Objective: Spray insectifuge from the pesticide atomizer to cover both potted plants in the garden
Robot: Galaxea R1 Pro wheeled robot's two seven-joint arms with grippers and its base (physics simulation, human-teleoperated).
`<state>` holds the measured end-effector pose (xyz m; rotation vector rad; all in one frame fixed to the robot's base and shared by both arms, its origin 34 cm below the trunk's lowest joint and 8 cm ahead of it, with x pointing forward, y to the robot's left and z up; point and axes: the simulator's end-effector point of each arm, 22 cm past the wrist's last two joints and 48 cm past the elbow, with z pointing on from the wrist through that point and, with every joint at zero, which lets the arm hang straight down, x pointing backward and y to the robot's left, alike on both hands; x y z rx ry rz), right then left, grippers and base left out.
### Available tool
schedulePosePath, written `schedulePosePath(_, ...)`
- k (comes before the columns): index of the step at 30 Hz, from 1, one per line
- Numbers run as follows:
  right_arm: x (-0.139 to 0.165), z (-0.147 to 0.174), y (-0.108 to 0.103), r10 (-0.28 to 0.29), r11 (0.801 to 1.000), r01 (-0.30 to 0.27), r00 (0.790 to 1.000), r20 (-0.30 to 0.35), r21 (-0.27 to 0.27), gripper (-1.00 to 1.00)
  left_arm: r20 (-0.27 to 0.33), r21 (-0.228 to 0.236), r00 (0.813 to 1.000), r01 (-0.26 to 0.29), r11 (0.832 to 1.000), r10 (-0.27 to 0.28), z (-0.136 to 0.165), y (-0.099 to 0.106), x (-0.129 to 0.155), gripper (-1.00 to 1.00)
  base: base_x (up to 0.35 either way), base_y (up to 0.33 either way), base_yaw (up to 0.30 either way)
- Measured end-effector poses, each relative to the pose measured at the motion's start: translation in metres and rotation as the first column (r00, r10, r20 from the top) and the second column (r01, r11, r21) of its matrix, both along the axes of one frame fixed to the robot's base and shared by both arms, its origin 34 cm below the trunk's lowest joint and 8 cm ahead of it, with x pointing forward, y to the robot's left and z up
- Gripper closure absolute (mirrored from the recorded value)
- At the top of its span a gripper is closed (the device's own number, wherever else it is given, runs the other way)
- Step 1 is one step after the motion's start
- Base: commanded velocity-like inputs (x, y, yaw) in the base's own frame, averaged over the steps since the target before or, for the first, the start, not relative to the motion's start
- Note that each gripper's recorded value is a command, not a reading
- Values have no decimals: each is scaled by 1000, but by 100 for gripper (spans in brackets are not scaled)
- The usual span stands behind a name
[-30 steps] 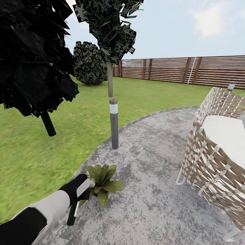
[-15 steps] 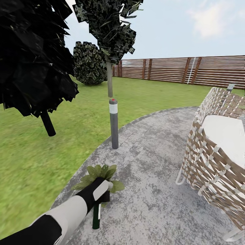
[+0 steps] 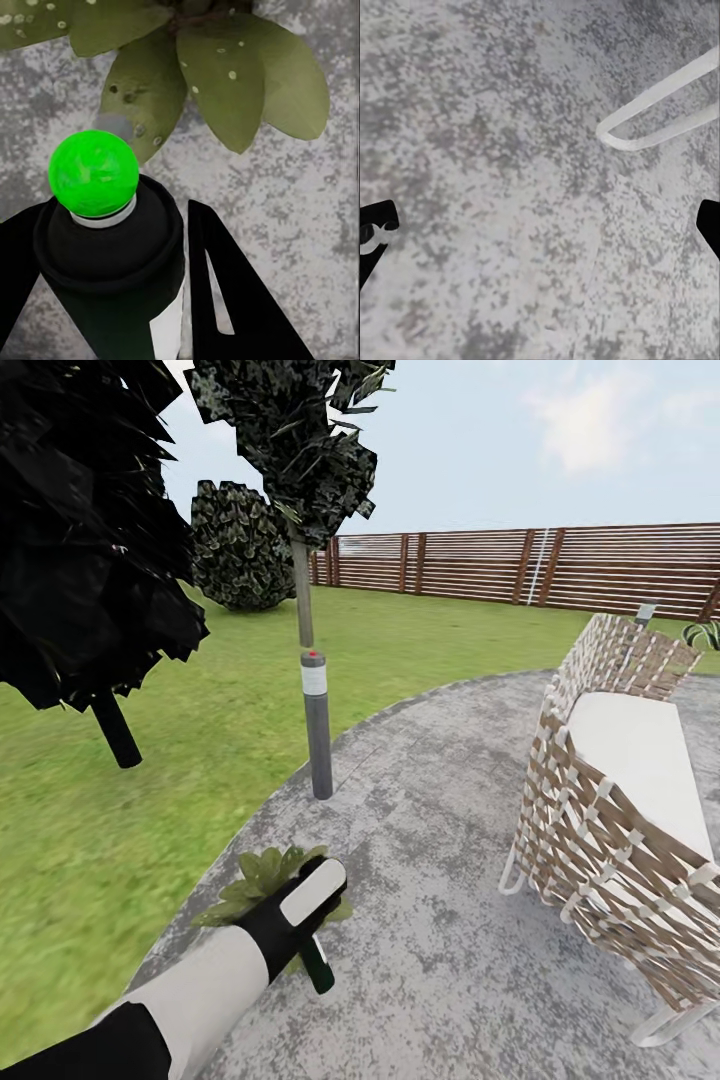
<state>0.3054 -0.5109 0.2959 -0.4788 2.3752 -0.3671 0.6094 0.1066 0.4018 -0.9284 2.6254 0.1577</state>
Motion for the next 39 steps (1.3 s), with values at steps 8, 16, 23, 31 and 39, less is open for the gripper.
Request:
schedulePosePath(8,-1,-1,3,1,1000,-1,1000,-4,2,-100,13,7,998,-64,998,64,-1,6,-1,100,0,0,-224)
schedulePosePath(16,-5,-4,6,-2,1000,2,1000,-9,9,-100,-28,33,995,-91,995,92,-16,21,-11,100,0,0,-259)
schedulePosePath(23,-5,-4,6,-3,1000,3,1000,-9,9,-100,-79,9,991,-110,994,111,-62,70,-19,100,0,0,-41)
schedulePosePath(31,-5,-4,6,-4,1000,4,1000,-9,8,-100,-130,-7,977,-171,985,168,-81,99,-33,100,0,0,-1)
schedulePosePath(39,-4,-4,5,-5,1000,5,1000,-7,7,-100,-123,-9,984,-130,991,128,-39,45,-16,100,0,0,-35)
